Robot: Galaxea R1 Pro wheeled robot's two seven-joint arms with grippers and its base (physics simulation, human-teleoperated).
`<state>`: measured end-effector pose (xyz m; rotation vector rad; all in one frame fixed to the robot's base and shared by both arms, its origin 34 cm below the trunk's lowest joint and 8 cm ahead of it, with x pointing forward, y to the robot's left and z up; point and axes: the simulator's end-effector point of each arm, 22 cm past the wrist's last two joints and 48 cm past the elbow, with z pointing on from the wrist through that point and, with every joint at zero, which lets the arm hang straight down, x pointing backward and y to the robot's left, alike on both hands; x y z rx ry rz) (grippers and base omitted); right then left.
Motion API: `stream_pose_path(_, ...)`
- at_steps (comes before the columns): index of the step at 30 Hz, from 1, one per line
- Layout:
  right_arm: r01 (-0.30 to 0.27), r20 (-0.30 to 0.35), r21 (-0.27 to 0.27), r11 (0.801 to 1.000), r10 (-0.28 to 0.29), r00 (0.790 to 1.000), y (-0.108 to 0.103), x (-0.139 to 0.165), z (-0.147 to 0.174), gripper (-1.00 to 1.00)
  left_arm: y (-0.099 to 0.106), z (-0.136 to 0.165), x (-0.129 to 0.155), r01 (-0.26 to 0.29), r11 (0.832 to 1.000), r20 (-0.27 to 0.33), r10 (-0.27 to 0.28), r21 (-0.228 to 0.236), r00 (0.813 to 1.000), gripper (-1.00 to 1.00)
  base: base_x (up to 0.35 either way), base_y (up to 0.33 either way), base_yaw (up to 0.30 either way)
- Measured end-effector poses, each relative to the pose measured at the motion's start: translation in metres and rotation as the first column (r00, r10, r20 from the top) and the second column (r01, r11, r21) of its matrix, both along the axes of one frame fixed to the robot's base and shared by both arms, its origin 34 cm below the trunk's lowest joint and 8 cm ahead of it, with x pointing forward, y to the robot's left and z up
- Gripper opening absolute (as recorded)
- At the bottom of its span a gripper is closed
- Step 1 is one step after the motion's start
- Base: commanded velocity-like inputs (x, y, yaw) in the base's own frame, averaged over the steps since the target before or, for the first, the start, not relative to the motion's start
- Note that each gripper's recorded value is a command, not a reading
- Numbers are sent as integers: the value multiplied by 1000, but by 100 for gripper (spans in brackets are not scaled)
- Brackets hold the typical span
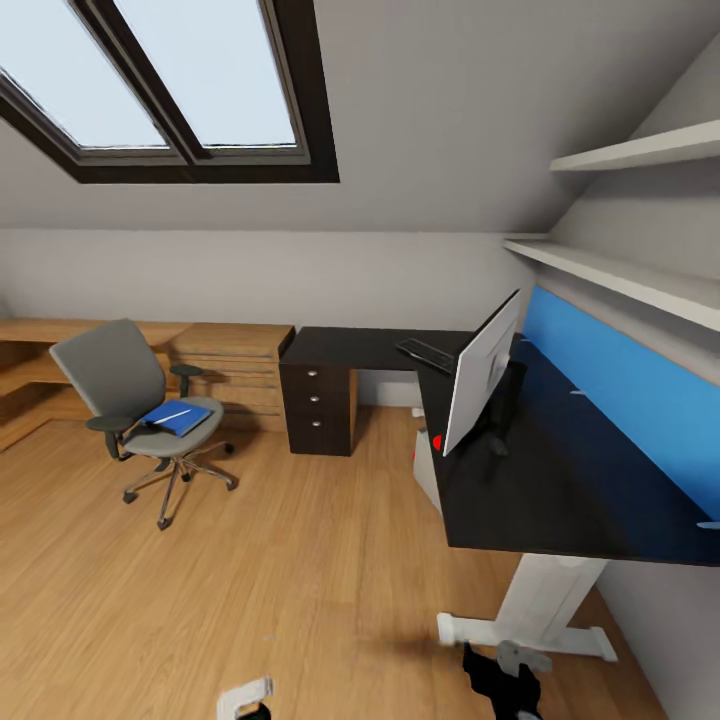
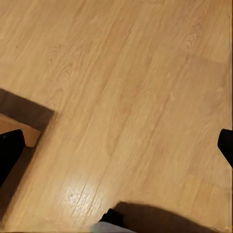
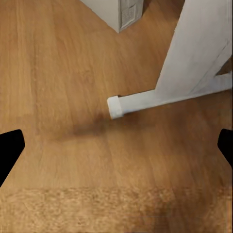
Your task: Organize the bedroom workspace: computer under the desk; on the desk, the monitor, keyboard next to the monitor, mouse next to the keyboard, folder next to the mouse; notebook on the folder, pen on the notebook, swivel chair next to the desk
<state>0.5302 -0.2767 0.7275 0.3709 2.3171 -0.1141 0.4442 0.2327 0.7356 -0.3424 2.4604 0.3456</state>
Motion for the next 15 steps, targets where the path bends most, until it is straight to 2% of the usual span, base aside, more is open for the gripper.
stream_pose_path(1, 1, 30, -9, 1000, 0, 1000, -8, 36, 26, 100, 0, 14, 27, 5, 1000, 34, -5, 0, 999, 100, 0, 0, 0)
stream_pose_path(2, 25, 110, -30, 999, -21, 994, -22, 83, 76, 100, 0, 29, 50, 8, 1000, 55, -8, -3, 998, 100, 0, 0, 0)
stream_pose_path(3, 52, 210, -45, 998, -42, 977, -35, 124, 138, 100, 0, 49, 76, 12, 1000, 80, -11, -8, 997, 100, 0, 0, 0)
stream_pose_path(5, 80, 220, -63, 995, -64, 973, -48, 144, 190, 100, -2, 93, 128, 15, 999, 126, -11, -33, 992, 100, 0, 0, 0)
stream_pose_path(6, 86, 232, -65, 994, -69, 970, -50, 149, 206, 100, -3, 109, 143, 9, 998, 152, -1, -54, 988, 100, 0, 0, 0)
stream_pose_path(8, 90, 241, -67, 994, -72, 968, -52, 153, 220, 100, -5, 127, 157, -4, 996, 183, 21, -94, 983, 100, 0, 0, 0)
stream_pose_path(9, 90, 246, -76, 993, -69, 967, -53, 155, 230, 100, -11, 137, 166, -18, 988, 199, 49, -155, 979, 100, 0, 0, 0)
stream_pose_path(12, 89, 246, -84, 992, -66, 967, -54, 156, 232, 100, -12, 136, 166, -22, 985, 194, 55, -169, 980, 100, 0, 0, 0)
stream_pose_path(15, 92, 242, -90, 992, -68, 968, -56, 155, 231, 100, -4, 132, 165, -25, 987, 187, 55, -159, 981, 100, 0, -7, 0)
